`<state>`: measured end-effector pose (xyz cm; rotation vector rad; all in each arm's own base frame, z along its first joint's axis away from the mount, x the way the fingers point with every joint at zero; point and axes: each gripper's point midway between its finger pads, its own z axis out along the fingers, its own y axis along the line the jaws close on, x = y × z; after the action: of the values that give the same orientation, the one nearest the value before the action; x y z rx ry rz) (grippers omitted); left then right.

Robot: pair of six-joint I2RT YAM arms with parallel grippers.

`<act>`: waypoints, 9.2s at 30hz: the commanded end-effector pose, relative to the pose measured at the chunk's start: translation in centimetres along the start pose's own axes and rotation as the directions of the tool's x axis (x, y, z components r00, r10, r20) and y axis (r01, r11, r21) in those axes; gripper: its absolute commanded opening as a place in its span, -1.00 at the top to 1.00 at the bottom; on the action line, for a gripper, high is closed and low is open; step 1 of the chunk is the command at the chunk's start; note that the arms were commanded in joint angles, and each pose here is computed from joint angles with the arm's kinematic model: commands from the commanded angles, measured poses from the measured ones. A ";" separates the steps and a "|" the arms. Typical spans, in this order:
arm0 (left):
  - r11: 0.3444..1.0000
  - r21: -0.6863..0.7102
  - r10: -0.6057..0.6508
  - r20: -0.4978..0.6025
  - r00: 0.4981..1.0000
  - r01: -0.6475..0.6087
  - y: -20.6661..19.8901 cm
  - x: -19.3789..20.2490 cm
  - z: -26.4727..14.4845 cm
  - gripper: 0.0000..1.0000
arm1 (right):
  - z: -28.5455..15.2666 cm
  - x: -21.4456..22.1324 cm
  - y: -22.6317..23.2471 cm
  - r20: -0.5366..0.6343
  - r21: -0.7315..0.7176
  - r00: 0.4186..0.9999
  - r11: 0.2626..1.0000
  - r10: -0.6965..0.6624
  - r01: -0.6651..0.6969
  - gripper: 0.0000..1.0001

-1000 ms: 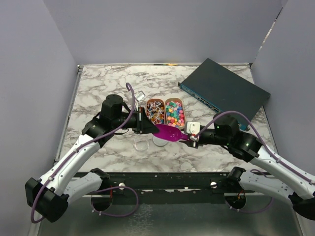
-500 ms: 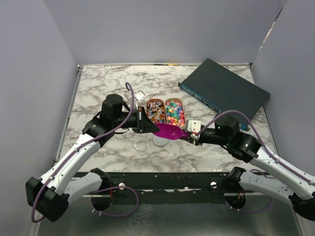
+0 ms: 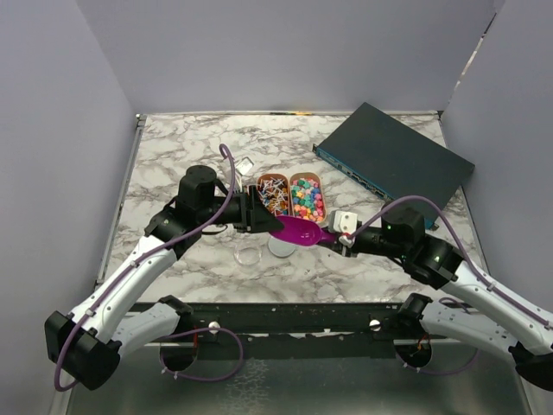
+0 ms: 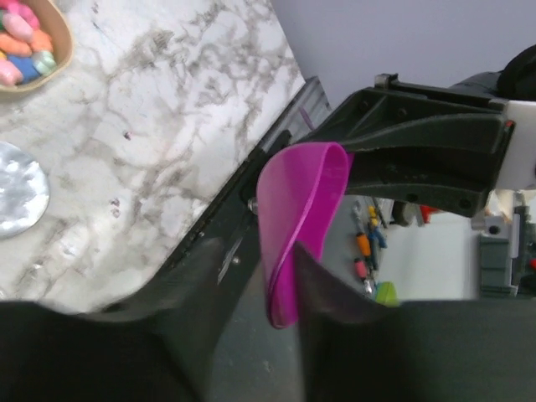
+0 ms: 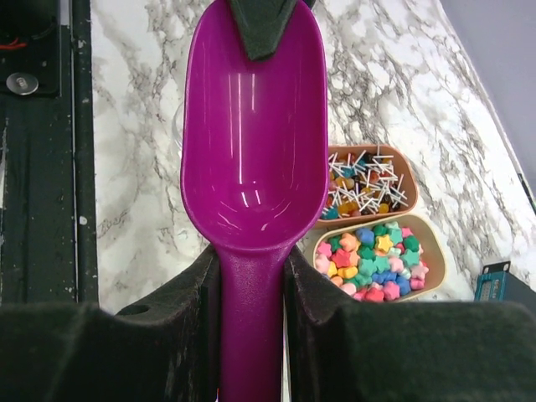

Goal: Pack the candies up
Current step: Move the packing bottle to the center of the board, then scoop the fake candies from the storage box.

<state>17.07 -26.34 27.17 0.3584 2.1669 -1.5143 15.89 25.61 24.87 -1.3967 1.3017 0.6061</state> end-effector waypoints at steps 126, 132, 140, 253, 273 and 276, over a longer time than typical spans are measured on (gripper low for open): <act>0.258 -0.950 0.031 -0.171 0.985 -0.173 24.2 4.3 -2.3 1.00 | -3.5 7.9 -3.3 -0.186 0.468 0.901 0.842 0.392 -0.269 0.99; 0.286 -0.941 0.039 -0.178 0.983 -0.181 23.9 4.3 -0.9 1.00 | -3.4 8.0 -3.3 -0.189 0.465 0.900 0.843 0.392 -0.270 0.99; 0.342 -0.914 0.052 -0.211 0.976 -0.216 23.3 5.1 2.7 1.00 | -3.5 7.8 -3.3 -0.185 0.466 0.900 0.841 0.395 -0.274 0.99; 0.449 -0.795 0.713 0.043 0.700 -0.409 9.3 -3.7 -4.4 -0.98 | 4.9 17.1 -6.0 -0.604 0.661 -0.038 0.475 0.796 -0.581 0.99; 0.429 -0.812 0.713 0.036 0.700 -0.395 9.8 -3.7 -5.0 -0.98 | 8.1 21.4 -8.1 -0.477 0.733 0.014 0.406 0.879 -0.546 0.99; 0.425 -0.814 0.712 0.031 0.701 -0.396 9.9 -3.7 -4.9 -0.98 | 8.1 21.7 -8.2 -0.460 0.739 0.031 0.402 0.887 -0.541 0.99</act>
<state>23.36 -18.71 22.12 0.4099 1.8504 -0.2075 30.19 23.69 7.06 -0.4983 2.9657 0.2658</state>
